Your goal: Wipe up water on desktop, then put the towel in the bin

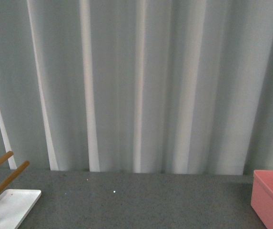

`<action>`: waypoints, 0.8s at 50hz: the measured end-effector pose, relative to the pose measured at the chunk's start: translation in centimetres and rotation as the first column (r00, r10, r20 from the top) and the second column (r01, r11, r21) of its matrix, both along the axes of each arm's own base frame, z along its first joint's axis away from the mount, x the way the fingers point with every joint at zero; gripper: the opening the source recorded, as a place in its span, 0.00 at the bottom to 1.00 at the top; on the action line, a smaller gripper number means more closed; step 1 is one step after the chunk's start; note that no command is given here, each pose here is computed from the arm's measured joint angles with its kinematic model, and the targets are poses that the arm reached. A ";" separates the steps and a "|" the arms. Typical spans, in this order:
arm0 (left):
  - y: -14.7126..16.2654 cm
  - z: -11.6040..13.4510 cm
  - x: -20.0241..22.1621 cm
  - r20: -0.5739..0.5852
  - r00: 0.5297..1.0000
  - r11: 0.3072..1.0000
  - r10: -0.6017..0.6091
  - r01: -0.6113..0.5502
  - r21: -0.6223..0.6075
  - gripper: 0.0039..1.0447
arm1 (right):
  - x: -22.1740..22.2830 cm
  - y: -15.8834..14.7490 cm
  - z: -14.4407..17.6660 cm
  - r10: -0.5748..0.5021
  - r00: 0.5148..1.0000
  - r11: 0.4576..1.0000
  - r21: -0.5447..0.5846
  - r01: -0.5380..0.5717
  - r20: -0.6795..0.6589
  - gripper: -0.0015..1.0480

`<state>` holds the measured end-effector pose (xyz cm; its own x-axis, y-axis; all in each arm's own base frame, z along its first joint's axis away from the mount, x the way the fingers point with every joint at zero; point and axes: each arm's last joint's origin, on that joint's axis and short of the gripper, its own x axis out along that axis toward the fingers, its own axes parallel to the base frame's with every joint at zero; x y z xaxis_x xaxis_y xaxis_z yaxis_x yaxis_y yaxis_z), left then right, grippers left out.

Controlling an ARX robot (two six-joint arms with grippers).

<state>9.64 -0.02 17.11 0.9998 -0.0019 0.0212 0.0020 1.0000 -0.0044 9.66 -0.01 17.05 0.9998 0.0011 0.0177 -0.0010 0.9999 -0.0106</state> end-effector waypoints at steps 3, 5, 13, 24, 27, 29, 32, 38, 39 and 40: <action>0.0 0.0 0.0 0.000 1.000 1.000 0.000 0.000 0.000 0.94 | 0.0 0.0 0.0 0.000 1.000 1.000 0.000 0.000 0.000 0.48; 0.0 0.0 0.0 0.000 1.000 1.000 0.000 0.000 0.000 0.94 | 0.0 0.0 0.0 0.000 1.000 1.000 0.000 0.000 0.000 0.53; 0.0 0.0 0.0 0.000 1.000 1.000 0.000 0.000 0.000 0.94 | 0.0 0.0 0.0 0.000 1.000 1.000 0.000 0.000 0.000 0.81; 0.0 0.0 0.0 0.000 1.000 1.000 0.000 0.000 0.000 0.94 | 0.0 0.0 0.0 0.000 1.000 1.000 0.001 0.000 0.000 0.93; 0.0 0.0 0.0 0.000 1.000 1.000 0.000 0.000 0.000 0.94 | 0.0 0.0 0.0 0.000 1.000 1.000 0.001 0.000 0.000 0.93; 0.0 0.0 0.0 0.000 1.000 1.000 0.000 0.000 0.000 0.94 | 0.0 0.0 0.0 0.000 1.000 1.000 0.001 0.000 0.000 0.93; 0.0 0.0 0.0 0.000 1.000 1.000 0.000 0.000 0.000 0.94 | 0.0 0.0 0.0 0.000 1.000 1.000 0.001 0.000 0.000 0.93; 0.0 0.0 0.0 0.000 1.000 1.000 0.000 0.000 0.000 0.94 | 0.0 0.0 0.0 0.000 1.000 1.000 0.001 0.000 0.000 0.93; 0.0 0.0 0.0 0.000 1.000 1.000 0.000 0.000 0.000 0.94 | 0.0 0.0 0.0 0.000 1.000 1.000 0.001 0.000 0.000 0.93; 0.0 0.0 0.0 0.000 1.000 1.000 0.000 0.000 0.000 0.94 | 0.0 0.0 0.0 0.000 1.000 1.000 0.001 0.000 0.000 0.93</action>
<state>9.64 -0.02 17.11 0.9998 -0.0019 0.0212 0.0020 1.0000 -0.0048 9.66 -0.01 17.05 0.9998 0.0011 0.0177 -0.0010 1.0000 -0.0098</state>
